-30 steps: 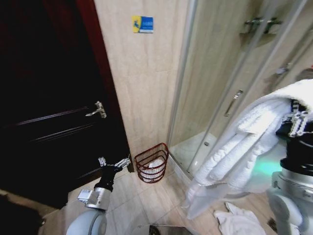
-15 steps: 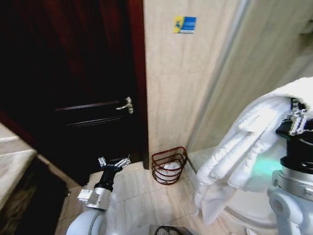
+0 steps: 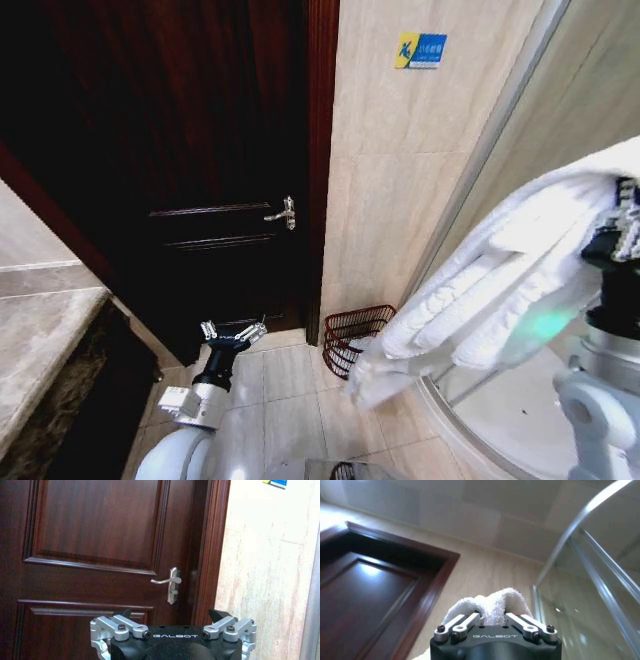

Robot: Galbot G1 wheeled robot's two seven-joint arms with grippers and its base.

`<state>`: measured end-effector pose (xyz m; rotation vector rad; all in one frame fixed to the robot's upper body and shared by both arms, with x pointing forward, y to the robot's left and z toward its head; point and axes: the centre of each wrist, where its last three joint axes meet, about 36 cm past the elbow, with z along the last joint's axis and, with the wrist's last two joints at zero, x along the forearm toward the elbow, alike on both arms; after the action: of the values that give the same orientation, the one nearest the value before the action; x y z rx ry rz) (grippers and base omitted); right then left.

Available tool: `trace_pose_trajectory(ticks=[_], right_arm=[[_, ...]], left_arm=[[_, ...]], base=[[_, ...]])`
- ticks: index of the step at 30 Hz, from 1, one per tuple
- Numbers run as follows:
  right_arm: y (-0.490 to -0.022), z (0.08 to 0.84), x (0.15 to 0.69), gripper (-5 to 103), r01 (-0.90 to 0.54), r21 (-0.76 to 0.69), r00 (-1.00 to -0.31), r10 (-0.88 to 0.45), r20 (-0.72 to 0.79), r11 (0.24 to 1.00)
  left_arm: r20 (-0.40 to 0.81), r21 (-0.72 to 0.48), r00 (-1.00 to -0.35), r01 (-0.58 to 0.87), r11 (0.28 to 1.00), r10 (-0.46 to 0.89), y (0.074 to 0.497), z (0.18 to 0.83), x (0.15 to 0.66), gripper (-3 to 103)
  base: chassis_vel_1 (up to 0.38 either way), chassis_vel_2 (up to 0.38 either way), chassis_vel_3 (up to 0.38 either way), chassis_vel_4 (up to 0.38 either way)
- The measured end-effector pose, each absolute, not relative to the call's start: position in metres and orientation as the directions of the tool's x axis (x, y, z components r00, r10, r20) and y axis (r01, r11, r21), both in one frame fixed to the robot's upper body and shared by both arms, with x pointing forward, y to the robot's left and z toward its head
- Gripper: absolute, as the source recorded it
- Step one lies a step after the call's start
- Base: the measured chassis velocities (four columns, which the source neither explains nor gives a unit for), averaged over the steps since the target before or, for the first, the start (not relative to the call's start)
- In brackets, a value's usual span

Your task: Discard the used towel into the hamper.

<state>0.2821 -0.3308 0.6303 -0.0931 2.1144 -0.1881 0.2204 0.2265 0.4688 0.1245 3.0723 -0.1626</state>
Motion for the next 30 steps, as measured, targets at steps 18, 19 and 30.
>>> trace_pose_trajectory(ticks=[18, 19, 30], right_arm=[[-0.343, 0.675, 0.319, 10, -0.098, -0.189, -0.463, -0.213, -0.86, 0.977], [-0.344, 0.678, 0.321, 10, -0.106, -0.187, -0.457, -0.215, -0.863, 0.977], [-0.369, 0.707, 0.358, 10, -0.106, -0.181, -0.418, -0.209, -0.884, 0.978]], left_arm=[[-0.067, -0.103, -0.995, 0.084, 0.991, 0.077, 0.227, 0.469, 0.22, 100], [-0.067, -0.103, -0.995, 0.084, 0.991, 0.077, 0.227, 0.469, 0.22, 100], [-0.067, -0.103, -0.995, 0.084, 0.991, 0.077, 0.227, 0.469, 0.22, 100]], base=[[0.0, 0.0, 0.0, 0.0], [0.0, 0.0, 0.0, 0.0], [-0.016, 0.017, 0.019, -0.018]])
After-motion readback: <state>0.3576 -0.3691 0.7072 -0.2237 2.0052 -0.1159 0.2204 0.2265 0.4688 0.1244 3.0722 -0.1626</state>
